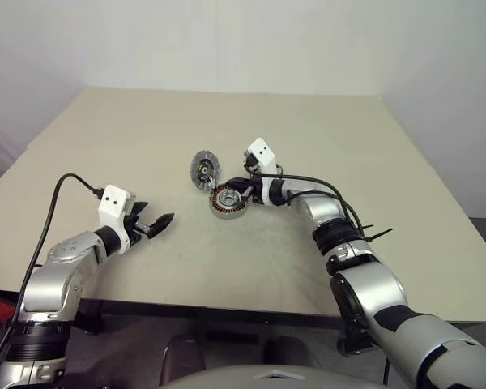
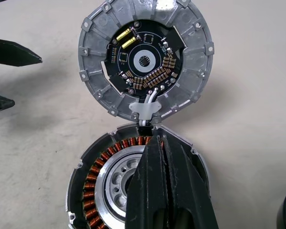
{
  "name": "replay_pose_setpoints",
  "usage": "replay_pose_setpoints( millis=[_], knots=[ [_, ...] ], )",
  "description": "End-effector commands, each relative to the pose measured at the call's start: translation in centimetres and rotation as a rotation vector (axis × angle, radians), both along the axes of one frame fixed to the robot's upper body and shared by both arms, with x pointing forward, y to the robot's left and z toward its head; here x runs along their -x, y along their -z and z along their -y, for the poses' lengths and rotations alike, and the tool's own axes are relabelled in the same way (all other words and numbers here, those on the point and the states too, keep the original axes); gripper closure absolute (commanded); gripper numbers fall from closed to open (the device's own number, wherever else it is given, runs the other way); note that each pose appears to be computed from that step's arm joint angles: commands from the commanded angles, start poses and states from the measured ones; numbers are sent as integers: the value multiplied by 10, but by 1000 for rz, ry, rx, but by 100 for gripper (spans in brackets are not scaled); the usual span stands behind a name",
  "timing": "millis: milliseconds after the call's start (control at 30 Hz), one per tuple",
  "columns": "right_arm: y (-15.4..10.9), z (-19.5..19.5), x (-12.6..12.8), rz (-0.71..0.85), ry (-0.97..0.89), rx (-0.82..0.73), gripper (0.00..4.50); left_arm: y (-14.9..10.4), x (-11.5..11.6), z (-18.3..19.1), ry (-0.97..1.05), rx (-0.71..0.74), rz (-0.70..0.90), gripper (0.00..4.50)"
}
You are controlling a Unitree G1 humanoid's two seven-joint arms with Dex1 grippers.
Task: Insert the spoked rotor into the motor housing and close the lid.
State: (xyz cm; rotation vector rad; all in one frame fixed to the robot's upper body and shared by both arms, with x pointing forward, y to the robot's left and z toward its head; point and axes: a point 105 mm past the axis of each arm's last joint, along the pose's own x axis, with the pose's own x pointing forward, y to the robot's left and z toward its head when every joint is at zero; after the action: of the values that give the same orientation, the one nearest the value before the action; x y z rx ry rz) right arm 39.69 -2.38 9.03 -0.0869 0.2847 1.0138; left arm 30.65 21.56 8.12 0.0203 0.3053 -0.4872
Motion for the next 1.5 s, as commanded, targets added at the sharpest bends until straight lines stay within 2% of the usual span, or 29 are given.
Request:
replay_pose_setpoints(
  millis=[33, 467, 833, 1133, 1400, 1500],
  knots=[
    [-17, -2, -7, 48, 10, -31, 447, -17, -5, -3, 0, -15, 65, 0],
    [6, 2, -4, -2, 23, 8, 447, -16, -3, -7, -13, -22, 69, 0],
    [12, 3, 21, -24, -36, 17, 447, -17, -4, -13, -34, -27, 76, 0],
    [7, 3, 22, -25, -32, 18, 447, -18, -5, -14, -37, -28, 78, 0],
    [-11, 4, 12, 14, -13, -20, 447, -15, -4, -12, -36, -24, 71, 0],
    [-15, 5, 16, 43, -60, 10, 388, -15, -4, -12, -34, -23, 71, 0]
  ],
)
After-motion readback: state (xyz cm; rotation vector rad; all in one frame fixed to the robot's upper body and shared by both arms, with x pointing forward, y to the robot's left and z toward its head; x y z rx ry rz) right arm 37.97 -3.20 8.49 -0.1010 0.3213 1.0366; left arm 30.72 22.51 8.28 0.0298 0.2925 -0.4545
